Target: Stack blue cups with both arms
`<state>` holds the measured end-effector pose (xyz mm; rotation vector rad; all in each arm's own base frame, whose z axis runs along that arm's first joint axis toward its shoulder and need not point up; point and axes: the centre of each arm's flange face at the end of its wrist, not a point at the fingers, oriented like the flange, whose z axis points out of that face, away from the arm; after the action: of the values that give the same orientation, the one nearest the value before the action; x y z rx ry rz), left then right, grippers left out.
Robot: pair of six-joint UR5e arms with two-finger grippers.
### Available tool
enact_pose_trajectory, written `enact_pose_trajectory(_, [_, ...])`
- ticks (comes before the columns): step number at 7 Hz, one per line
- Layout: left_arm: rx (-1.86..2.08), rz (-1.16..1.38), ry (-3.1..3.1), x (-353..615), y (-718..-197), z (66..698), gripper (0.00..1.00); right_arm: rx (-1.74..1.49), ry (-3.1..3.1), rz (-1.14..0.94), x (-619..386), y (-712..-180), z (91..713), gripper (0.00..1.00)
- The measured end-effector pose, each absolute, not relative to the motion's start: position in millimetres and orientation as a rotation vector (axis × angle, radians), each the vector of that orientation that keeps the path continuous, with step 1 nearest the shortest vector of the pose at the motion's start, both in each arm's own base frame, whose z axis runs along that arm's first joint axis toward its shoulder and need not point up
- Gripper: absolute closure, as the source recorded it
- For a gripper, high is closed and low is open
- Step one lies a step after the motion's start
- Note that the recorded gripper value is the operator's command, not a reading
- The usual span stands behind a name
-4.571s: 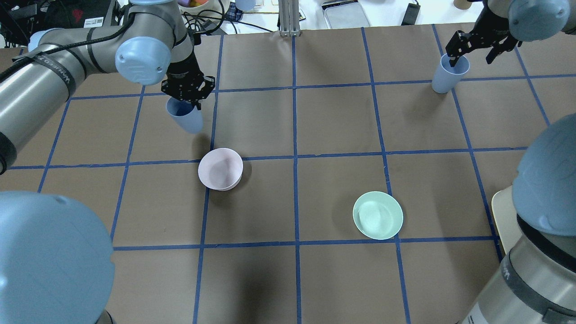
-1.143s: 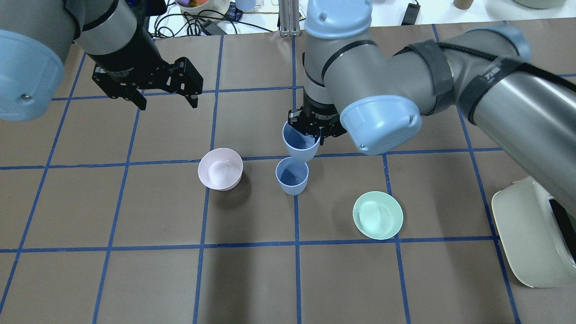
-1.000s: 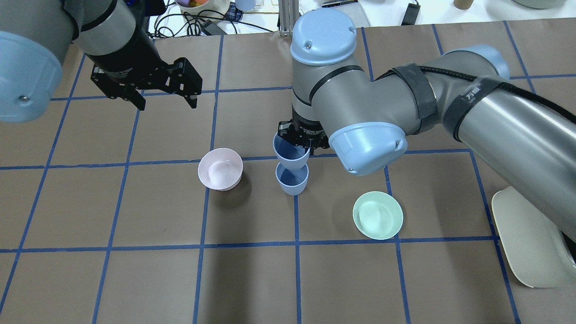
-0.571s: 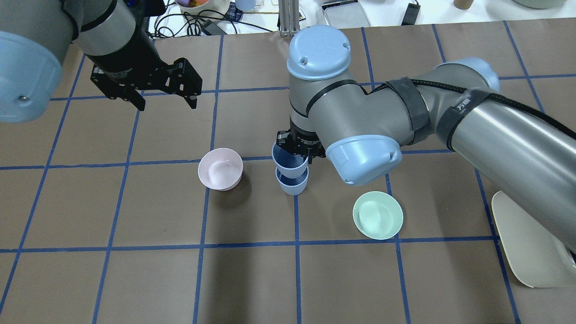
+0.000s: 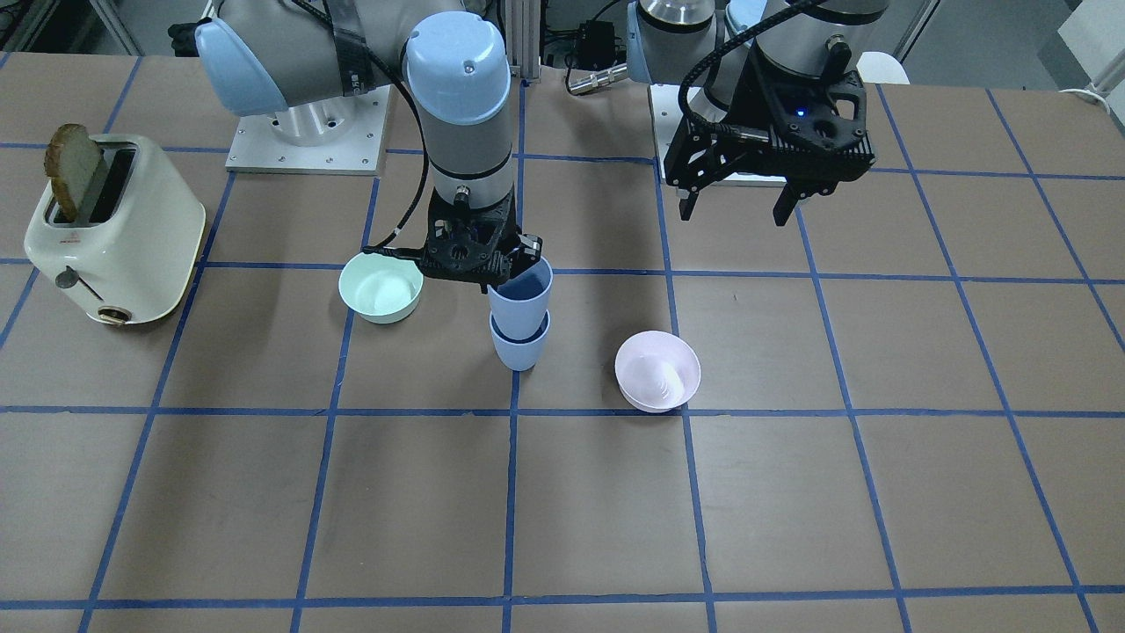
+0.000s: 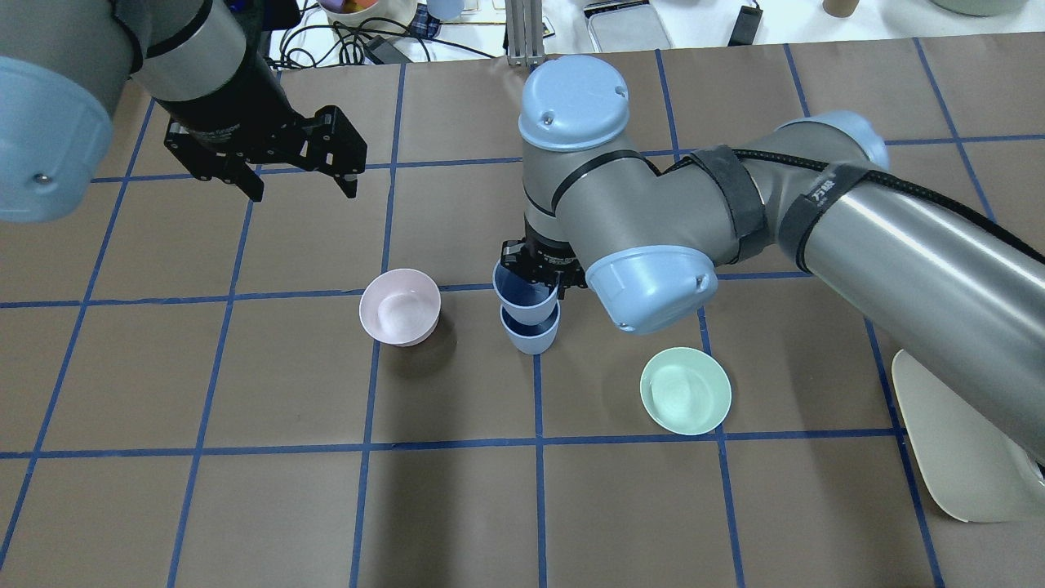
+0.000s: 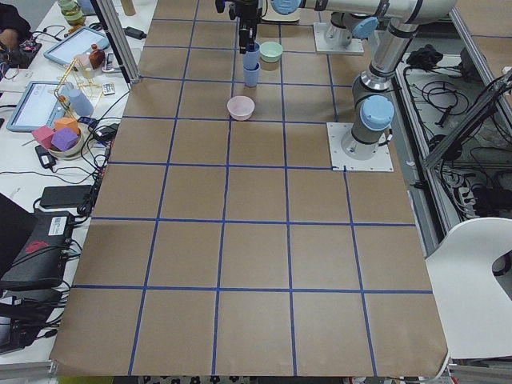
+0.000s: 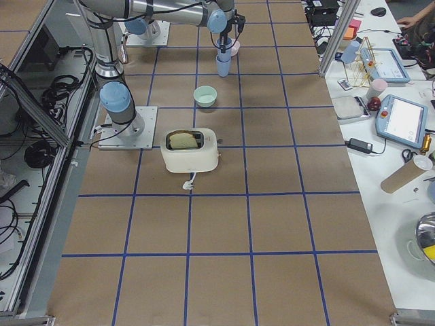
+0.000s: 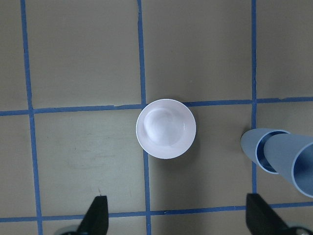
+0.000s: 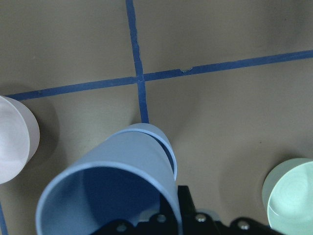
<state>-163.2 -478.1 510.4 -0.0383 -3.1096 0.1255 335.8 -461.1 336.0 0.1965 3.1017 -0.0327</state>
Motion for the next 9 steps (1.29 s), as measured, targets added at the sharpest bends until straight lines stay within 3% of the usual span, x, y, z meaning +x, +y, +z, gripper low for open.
enact_pose_trajectory(3, [-0.038, 0.125, -3.110, -163.2, -478.1, 510.4, 0.00, 0.154, 3.093, -0.106, 323.0, -489.8, 359.5, 0.00])
enact_pose_trajectory(6, [-0.038, 0.124, -3.110, -163.2, -477.8, 510.4, 0.00, -0.044, 3.133, -0.127, 195.8, -562.6, 423.6, 0.00])
enact_pose_trajectory(9, [-0.038, 0.125, -3.110, -163.1, -476.4, 511.3, 0.00, -0.125, 3.130, -0.162, 138.0, -537.0, 487.4, 0.00])
